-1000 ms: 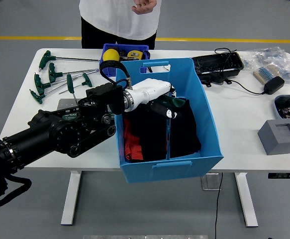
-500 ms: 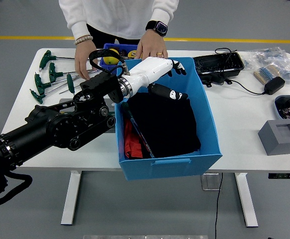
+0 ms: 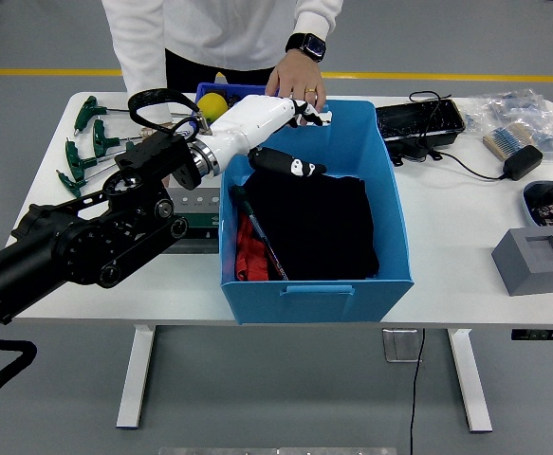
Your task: Lift tool from toolbox,place it in box,lift tool from toolbox,place it in box
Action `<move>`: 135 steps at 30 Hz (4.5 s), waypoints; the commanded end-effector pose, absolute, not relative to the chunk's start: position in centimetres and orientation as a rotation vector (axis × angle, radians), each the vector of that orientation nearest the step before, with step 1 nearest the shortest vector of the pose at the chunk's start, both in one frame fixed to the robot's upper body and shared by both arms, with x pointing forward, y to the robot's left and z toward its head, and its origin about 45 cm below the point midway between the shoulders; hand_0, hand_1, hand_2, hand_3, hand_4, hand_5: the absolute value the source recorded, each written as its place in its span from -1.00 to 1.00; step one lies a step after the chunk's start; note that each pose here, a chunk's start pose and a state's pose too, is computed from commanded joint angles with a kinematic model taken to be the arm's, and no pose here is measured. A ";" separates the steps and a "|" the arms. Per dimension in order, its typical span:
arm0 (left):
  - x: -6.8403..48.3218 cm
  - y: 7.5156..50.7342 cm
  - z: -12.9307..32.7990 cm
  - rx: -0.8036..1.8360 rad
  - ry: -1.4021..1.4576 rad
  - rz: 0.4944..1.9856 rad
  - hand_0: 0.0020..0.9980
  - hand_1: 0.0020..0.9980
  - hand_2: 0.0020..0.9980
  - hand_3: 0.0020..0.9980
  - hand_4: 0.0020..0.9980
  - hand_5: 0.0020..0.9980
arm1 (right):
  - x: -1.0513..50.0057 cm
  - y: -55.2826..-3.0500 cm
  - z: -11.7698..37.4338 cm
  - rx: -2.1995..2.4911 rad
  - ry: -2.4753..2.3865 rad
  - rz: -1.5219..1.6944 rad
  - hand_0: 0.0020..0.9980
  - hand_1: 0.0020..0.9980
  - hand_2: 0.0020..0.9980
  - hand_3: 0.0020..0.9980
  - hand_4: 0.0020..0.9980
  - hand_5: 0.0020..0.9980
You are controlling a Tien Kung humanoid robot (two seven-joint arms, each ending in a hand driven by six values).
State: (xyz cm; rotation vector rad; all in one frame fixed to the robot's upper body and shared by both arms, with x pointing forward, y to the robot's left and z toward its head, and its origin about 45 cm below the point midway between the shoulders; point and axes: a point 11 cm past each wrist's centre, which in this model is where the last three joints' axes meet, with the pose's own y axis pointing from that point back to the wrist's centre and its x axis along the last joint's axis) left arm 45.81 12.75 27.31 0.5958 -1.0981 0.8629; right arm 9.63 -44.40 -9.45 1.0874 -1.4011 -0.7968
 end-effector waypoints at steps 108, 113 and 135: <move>46.3 29.3 22.0 1.215 -1.086 0.630 1.00 0.35 0.06 -0.21 1.00 0.33 | 9.4 -43.8 -9.7 1.085 -1.391 -0.797 0.37 0.34 0.46 0.15 0.62 0.35; 46.2 29.5 21.5 1.243 -1.077 0.599 1.00 0.24 -0.06 -0.27 1.00 0.34 | 9.5 -43.9 -9.7 1.085 -1.393 -0.797 0.37 0.34 0.46 0.15 0.62 0.35; 46.4 29.2 21.2 1.281 -1.132 0.570 1.00 0.18 -0.09 -0.31 1.00 0.35 | 9.7 -43.9 -9.6 1.088 -1.392 -0.793 0.37 0.34 0.46 0.15 0.62 0.35</move>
